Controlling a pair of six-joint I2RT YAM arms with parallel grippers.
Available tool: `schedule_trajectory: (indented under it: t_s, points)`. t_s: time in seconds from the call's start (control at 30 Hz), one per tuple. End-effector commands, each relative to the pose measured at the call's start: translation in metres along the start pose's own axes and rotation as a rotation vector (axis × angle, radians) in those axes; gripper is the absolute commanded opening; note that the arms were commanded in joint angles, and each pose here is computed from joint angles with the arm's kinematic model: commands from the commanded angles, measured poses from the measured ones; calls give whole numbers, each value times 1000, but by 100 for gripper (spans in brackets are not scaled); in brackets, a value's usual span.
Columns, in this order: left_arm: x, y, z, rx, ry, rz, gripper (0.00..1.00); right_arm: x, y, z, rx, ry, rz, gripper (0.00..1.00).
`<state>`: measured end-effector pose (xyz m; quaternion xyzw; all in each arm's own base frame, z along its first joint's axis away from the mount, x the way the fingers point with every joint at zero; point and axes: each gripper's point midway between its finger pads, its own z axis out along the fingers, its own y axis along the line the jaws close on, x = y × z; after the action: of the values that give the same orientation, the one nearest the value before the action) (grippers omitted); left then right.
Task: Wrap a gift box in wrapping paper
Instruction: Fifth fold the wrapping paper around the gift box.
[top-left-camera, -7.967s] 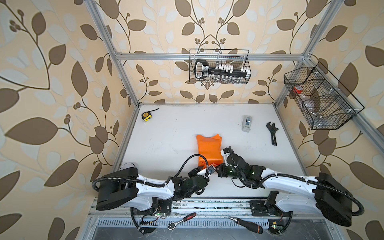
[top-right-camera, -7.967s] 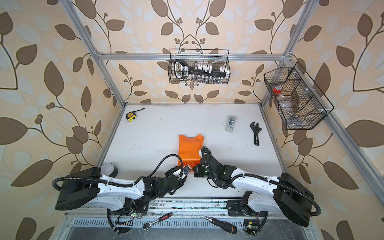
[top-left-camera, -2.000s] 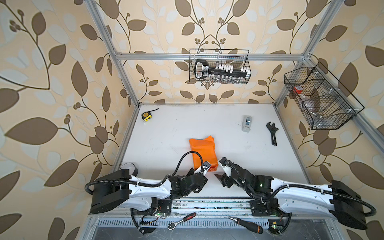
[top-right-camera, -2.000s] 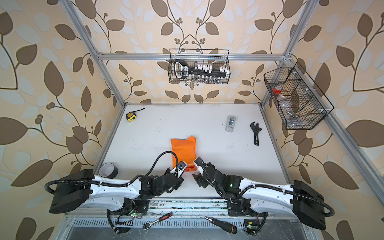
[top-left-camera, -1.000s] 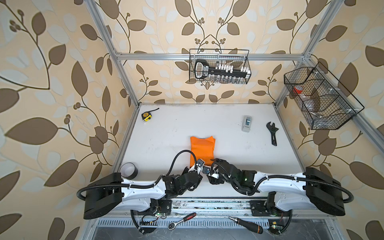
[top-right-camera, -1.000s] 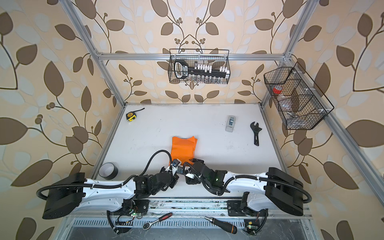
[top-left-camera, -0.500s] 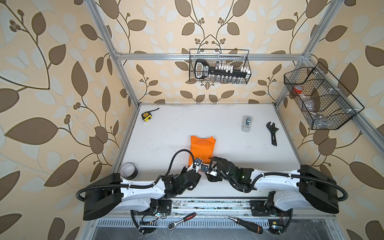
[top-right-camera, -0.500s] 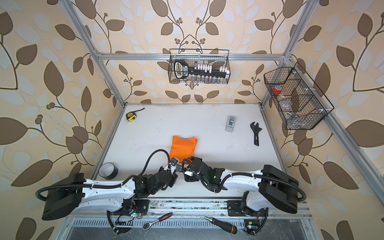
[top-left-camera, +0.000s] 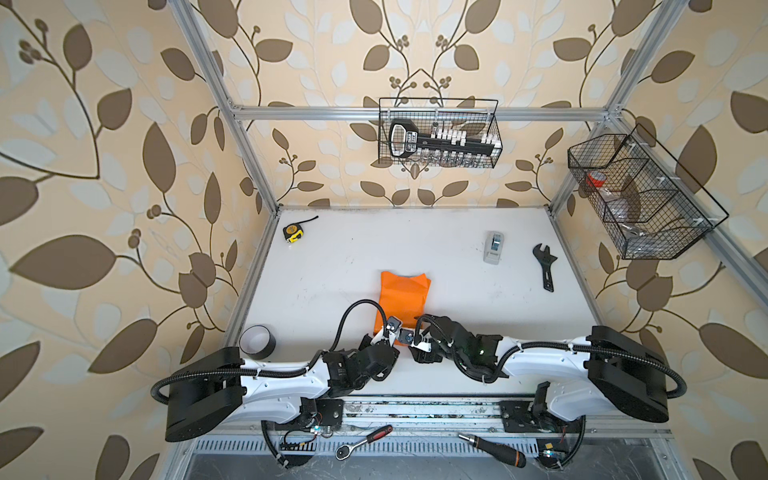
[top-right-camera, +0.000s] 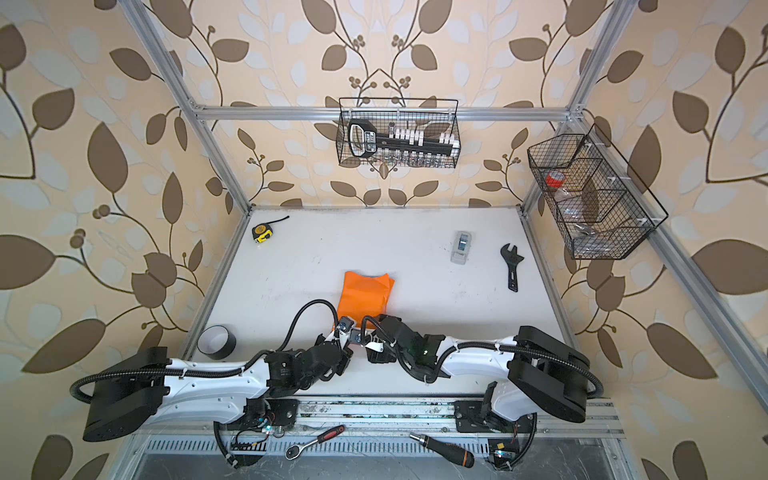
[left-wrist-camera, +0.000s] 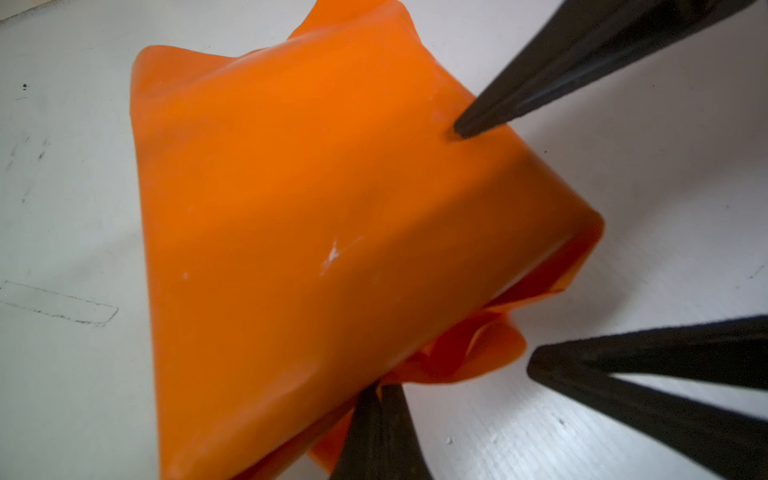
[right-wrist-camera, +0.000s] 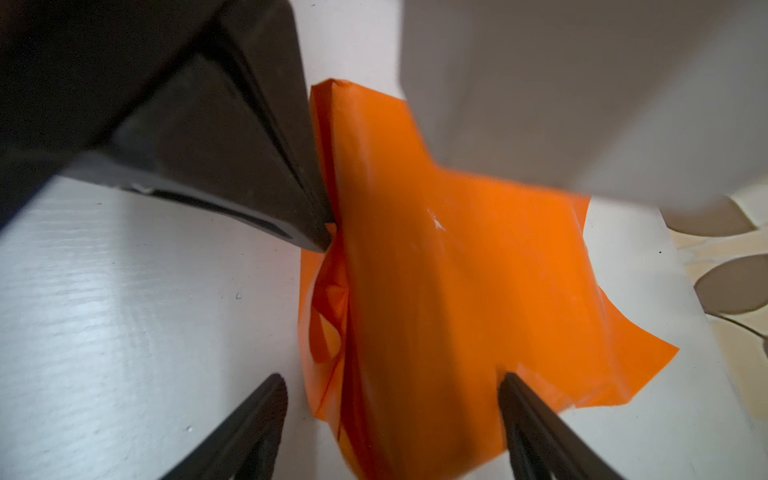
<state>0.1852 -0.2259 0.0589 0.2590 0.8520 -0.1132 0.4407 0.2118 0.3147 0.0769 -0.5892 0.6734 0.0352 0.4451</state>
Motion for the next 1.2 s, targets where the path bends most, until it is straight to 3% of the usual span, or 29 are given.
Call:
schedule_trajectory:
  t_s: [0.0, 0.3, 0.7, 0.73, 0.8, 0.9, 1.0, 1.17]
  points:
    - [-29, -22, -7, 96, -94, 19, 0, -29, -5, 5, 16, -80, 14, 83]
    - [-32, -26, -6, 115, -104, 0, 0, -32, -8, 17, 49, -107, 48, 83]
    - [-39, -20, -16, 111, -143, -24, 2, -21, -11, 24, 68, -91, 75, 68]
    - [-40, -18, -17, 107, -149, -28, 8, -20, -11, 25, 67, -89, 78, 68]
    - [-43, -13, -21, 89, -160, -42, 35, -19, -11, 26, 66, -86, 81, 66]
    - [-44, -3, -28, 58, -170, -63, 65, -17, -11, 28, 66, -79, 83, 65]
    - [-46, 12, -38, 10, -183, -96, 82, -14, -10, 29, 62, -69, 85, 63]
    - [-52, 34, -58, -50, -224, -182, 89, -10, -12, 30, 68, -59, 98, 62]
